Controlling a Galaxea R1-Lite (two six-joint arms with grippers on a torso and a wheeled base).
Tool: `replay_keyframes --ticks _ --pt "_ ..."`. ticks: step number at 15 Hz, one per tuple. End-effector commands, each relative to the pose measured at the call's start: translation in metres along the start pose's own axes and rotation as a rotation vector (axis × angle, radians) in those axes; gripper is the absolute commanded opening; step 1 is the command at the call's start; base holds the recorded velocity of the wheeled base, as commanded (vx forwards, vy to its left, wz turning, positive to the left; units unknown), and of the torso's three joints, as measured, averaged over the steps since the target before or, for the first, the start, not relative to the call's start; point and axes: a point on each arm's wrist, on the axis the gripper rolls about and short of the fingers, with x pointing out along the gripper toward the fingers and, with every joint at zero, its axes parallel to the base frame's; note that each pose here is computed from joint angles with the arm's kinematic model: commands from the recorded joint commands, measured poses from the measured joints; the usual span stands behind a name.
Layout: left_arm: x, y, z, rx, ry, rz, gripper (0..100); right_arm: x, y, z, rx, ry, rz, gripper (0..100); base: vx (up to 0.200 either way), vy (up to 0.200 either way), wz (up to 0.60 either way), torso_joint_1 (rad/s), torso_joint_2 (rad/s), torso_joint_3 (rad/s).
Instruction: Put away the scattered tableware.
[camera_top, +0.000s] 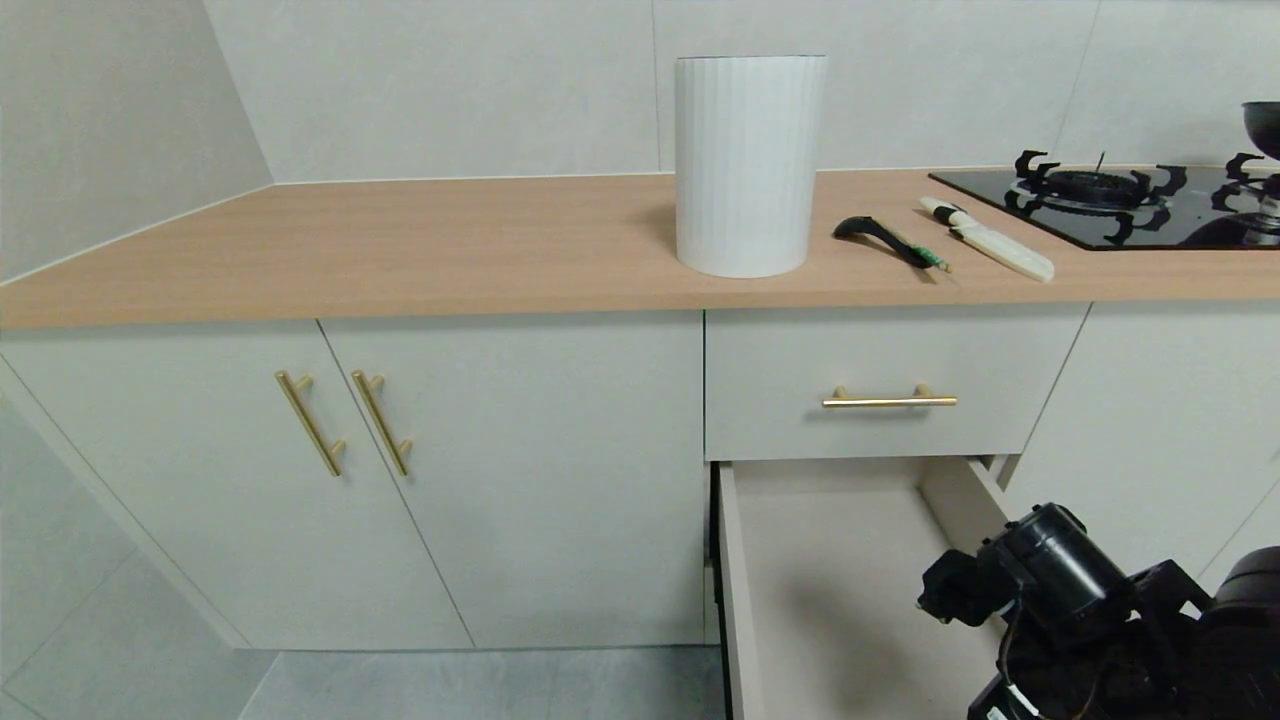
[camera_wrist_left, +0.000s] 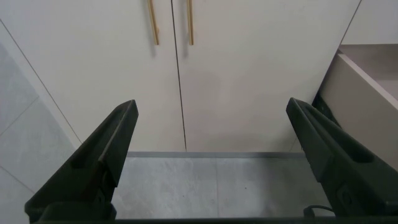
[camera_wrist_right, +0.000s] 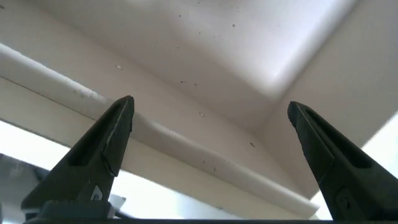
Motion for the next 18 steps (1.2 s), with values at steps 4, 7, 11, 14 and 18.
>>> replay_keyframes --ticks 4,7,11,14,18 --pt "0.0 0.0 0.0 0.0 0.002 0.001 100 -0.013 -0.006 0.035 0.253 -0.136 0.0 100 0.0 0.0 0.0 0.0 0.0 0.0" --pt "0.0 0.0 0.0 0.0 0.002 0.001 100 -0.024 -0.019 0.057 0.451 -0.233 -0.003 100 0.0 0.0 0.0 0.0 0.0 0.0" --pt "0.0 0.0 0.0 0.0 0.002 0.001 100 -0.036 -0.028 0.061 0.482 -0.316 -0.012 100 0.0 0.0 0.0 0.0 0.0 0.0" --pt "0.0 0.0 0.0 0.0 0.002 0.001 100 -0.044 -0.032 0.06 0.491 -0.354 -0.025 100 0.0 0.0 0.0 0.0 0.0 0.0" --pt "0.0 0.0 0.0 0.0 0.002 0.001 100 -0.05 -0.033 0.057 0.497 -0.368 -0.046 100 0.0 0.0 0.0 0.0 0.0 0.0"
